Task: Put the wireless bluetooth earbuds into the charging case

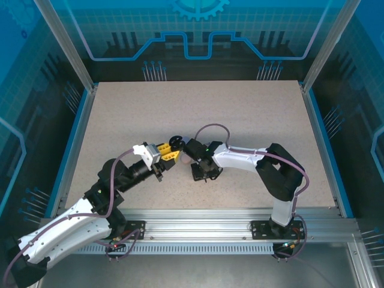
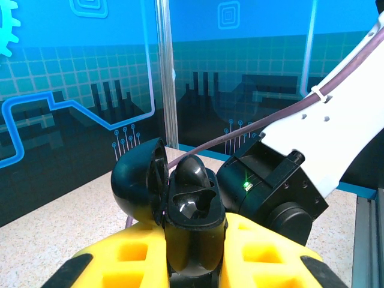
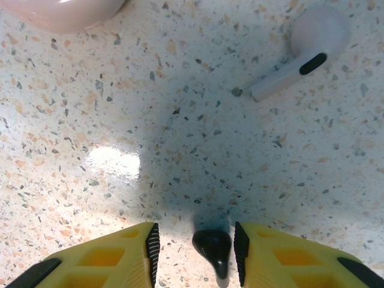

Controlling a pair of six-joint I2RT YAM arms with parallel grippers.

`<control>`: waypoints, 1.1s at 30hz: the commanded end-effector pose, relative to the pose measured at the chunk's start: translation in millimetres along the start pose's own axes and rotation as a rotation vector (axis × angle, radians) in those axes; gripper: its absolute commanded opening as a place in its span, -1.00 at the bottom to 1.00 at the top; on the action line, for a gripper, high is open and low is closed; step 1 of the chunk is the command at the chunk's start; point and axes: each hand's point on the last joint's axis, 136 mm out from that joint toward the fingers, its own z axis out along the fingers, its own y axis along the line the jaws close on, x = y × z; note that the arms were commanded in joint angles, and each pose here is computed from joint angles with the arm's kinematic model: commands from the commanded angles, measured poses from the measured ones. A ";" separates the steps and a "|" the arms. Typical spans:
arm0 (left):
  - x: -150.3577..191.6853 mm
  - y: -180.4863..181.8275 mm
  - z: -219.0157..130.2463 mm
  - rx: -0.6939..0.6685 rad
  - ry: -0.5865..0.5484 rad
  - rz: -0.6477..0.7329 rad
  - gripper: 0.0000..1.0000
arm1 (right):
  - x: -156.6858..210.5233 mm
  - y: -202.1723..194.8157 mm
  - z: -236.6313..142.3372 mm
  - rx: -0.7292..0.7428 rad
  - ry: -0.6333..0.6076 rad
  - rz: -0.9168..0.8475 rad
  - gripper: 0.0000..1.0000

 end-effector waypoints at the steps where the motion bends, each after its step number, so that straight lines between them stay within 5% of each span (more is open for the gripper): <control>1: -5.8 1.3 -1.1 -0.013 -0.018 0.026 -0.90 | 10.9 0.1 5.2 0.027 0.050 -0.031 -0.20; 33: -4.2 2.6 -1.1 -0.019 -0.002 0.026 -0.90 | 20.7 -7.2 23.4 0.085 0.080 -0.058 -0.52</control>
